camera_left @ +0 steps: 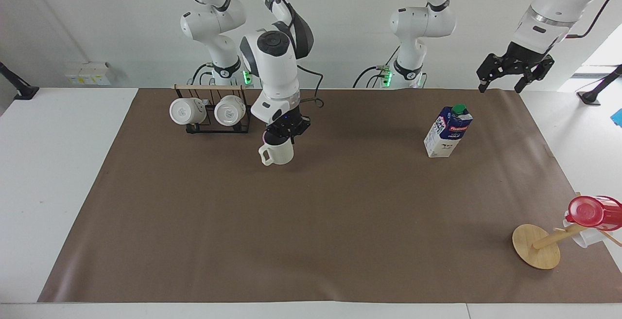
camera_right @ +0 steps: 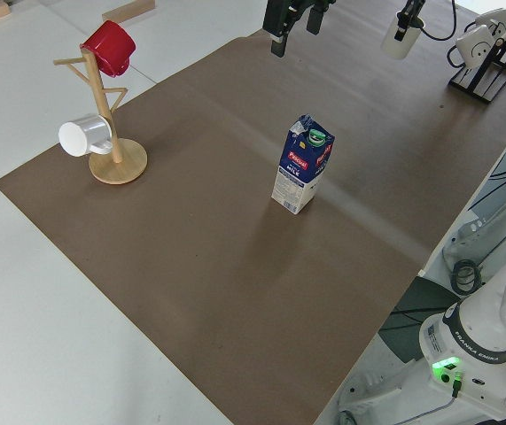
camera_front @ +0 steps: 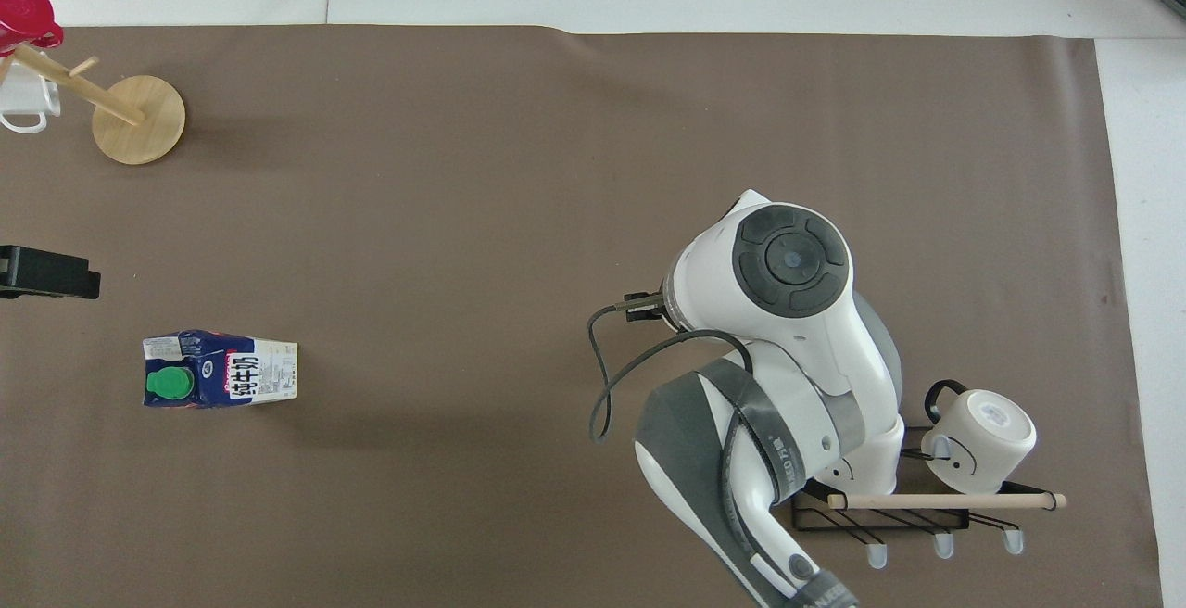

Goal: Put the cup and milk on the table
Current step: 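Carry the black mug toward the table center with the right gripper, then lower the black mug while the left gripper grasps the milk carton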

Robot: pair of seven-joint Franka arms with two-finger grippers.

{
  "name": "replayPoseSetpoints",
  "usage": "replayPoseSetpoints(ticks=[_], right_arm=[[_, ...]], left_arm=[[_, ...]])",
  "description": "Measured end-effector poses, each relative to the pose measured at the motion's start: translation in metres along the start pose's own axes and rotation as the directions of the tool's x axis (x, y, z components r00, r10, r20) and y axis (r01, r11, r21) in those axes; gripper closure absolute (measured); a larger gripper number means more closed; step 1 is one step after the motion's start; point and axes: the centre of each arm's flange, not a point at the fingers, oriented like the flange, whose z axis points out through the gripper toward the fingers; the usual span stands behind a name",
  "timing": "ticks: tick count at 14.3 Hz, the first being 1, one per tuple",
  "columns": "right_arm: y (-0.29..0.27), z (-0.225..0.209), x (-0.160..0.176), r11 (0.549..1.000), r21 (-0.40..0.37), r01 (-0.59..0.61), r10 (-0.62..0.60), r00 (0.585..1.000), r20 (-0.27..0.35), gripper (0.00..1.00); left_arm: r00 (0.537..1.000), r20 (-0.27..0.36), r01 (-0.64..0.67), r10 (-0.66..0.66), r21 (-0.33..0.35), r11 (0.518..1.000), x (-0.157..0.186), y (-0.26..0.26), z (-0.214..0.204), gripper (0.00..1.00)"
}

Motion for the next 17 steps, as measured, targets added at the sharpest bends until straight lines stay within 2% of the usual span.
replayPoseSetpoints(ticks=[7,10,13,15,17], right_arm=[[-0.053,0.044,-0.01,0.999,0.011,-0.048,0.048,0.999,-0.021,0.96],[-0.076,0.065,-0.021,0.999,-0.002,-0.032,0.032,0.999,-0.009,0.96],[-0.073,0.071,-0.026,0.998,-0.056,-0.003,0.004,1.0,0.015,0.96],[-0.071,0.07,-0.029,0.996,-0.089,0.016,-0.014,1.0,0.025,0.96],[-0.073,0.068,-0.03,0.996,-0.088,0.019,-0.017,1.0,0.022,0.96]], left_arm=[[1.0,0.003,-0.001,0.001,0.0,1.0,0.0,0.0,0.0,0.0],[1.0,0.022,-0.01,0.01,0.0,1.0,-0.003,0.005,0.008,0.0],[0.999,0.041,-0.017,0.018,-0.003,1.0,-0.016,0.009,0.026,0.0],[1.0,0.022,-0.022,0.022,-0.005,1.0,-0.03,0.011,0.041,0.0],[1.0,0.007,-0.025,0.025,-0.007,1.0,-0.045,0.012,0.058,0.0]])
